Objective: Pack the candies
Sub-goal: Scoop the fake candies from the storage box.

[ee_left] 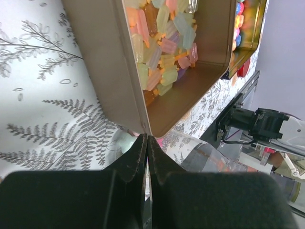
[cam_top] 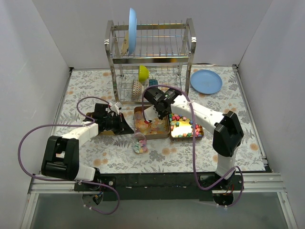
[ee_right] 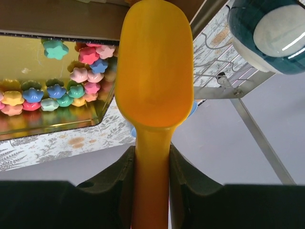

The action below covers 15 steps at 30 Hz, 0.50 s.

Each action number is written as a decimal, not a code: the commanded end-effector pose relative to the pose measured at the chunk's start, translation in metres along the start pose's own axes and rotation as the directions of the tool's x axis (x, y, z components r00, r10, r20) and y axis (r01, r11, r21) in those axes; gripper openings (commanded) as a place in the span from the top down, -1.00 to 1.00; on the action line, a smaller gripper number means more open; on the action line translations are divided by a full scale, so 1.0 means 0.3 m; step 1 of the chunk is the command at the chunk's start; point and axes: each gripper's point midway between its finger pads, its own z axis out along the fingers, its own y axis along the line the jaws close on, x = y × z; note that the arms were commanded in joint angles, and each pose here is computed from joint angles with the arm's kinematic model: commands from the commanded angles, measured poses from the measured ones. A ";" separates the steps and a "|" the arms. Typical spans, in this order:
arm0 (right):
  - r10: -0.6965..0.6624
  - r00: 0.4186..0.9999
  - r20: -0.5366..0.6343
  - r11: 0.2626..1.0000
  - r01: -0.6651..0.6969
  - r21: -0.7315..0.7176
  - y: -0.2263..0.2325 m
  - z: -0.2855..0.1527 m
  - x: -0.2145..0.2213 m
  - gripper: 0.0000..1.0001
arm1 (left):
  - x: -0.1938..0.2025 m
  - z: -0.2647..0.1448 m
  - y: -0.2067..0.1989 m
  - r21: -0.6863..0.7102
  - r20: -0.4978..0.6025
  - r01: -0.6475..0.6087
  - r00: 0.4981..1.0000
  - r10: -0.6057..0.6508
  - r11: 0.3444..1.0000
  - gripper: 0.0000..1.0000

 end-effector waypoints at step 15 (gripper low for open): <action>-0.223 0.975 -0.021 0.973 0.221 -0.069 0.100 0.075 -0.173 0.97 | 0.080 0.054 0.003 0.020 -0.037 -0.019 0.999 0.020 1.000 1.00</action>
